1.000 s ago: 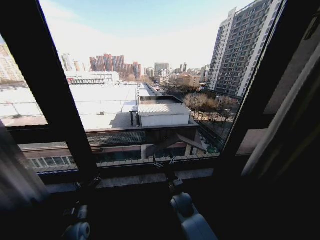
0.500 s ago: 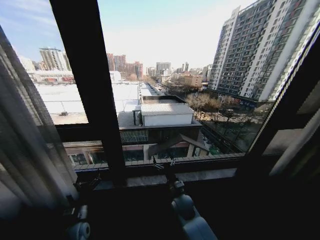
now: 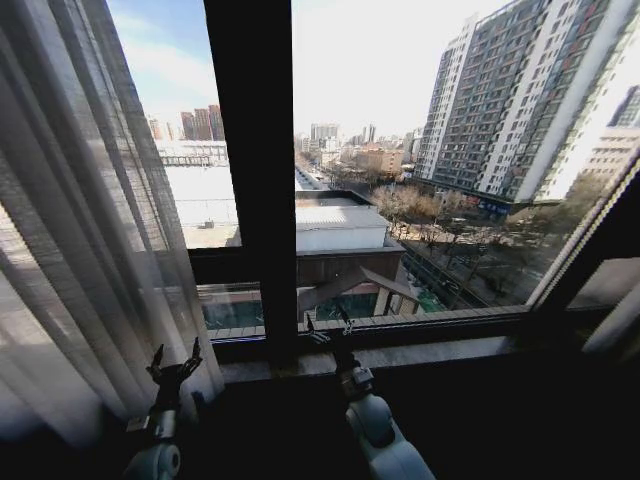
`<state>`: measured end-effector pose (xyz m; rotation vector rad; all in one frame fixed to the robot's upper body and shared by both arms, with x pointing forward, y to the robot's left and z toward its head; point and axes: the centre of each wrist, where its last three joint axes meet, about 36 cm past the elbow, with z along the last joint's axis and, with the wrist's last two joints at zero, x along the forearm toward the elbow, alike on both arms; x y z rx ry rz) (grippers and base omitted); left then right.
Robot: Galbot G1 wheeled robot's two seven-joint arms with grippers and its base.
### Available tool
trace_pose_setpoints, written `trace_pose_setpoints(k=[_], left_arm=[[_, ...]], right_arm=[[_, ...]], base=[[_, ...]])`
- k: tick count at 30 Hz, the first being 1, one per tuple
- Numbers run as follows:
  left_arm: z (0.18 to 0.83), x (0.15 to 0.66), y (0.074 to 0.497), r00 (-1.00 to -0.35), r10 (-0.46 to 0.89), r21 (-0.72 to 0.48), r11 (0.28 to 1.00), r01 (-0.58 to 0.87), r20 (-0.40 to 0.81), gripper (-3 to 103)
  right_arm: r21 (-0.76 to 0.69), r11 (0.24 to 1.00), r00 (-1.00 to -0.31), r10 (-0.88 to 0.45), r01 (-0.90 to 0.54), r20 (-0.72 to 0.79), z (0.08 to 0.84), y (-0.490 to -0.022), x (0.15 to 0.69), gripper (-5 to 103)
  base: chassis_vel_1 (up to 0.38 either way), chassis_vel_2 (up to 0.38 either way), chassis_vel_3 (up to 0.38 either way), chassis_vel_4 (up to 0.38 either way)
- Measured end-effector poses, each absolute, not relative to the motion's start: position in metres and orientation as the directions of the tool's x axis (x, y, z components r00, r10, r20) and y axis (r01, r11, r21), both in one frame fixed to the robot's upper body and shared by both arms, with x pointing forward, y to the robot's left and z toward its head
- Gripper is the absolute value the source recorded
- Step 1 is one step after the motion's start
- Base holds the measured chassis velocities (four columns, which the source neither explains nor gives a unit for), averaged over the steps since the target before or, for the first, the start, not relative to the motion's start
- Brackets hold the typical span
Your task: Open the curtains by pulling them apart, changing their state from closed to fully open.
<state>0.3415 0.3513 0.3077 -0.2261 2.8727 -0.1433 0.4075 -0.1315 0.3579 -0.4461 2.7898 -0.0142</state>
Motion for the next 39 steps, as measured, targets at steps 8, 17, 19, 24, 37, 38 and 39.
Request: trace_pose_setpoints(k=[8, 17, 19, 24, 37, 38, 39], left_arm=[[0.307, 0.342, 0.351, -0.956, -0.165, -0.118, 0.983, -0.139, -0.244, 100], [0.308, 0.342, 0.351, -0.956, -0.165, -0.118, 0.983, -0.139, -0.245, 100], [0.308, 0.342, 0.351, -0.956, -0.165, -0.118, 0.983, -0.139, -0.245, 100], [0.308, 0.342, 0.351, -0.956, -0.165, -0.118, 0.983, -0.139, -0.245, 100], [0.308, 0.342, 0.351, -0.956, -0.165, -0.118, 0.983, -0.139, -0.245, 100], [0.308, 0.342, 0.351, -0.956, -0.165, -0.118, 0.983, -0.139, -0.245, 100], [0.308, 0.342, 0.351, -0.956, -0.165, -0.118, 0.983, -0.139, -0.245, 100]], right_arm=[[-0.065, 0.951, -0.900, -0.307, -0.302, -0.311, 0.356, -0.134, 0.402, 100], [-0.069, 0.951, -0.905, -0.308, -0.301, -0.293, 0.358, -0.136, 0.391, 100], [-0.071, 0.951, -0.906, -0.309, -0.302, -0.288, 0.360, -0.137, 0.389, 100], [-0.071, 0.950, -0.908, -0.311, -0.303, -0.280, 0.365, -0.136, 0.386, 100], [-0.071, 0.950, -0.909, -0.310, -0.303, -0.280, 0.365, -0.136, 0.385, 100], [-0.071, 0.950, -0.909, -0.310, -0.303, -0.280, 0.365, -0.136, 0.385, 100], [-0.071, 0.950, -0.909, -0.310, -0.303, -0.280, 0.365, -0.136, 0.385, 100]], base=[[0.028, 0.005, -0.013, -0.024], [-0.014, -0.025, 0.009, 0.020], [0.000, 0.000, 0.000, 0.000], [0.000, 0.000, 0.000, 0.000], [0.000, 0.000, 0.000, 0.000], [0.000, 0.000, 0.000, 0.000], [0.000, 0.000, 0.000, 0.000]])
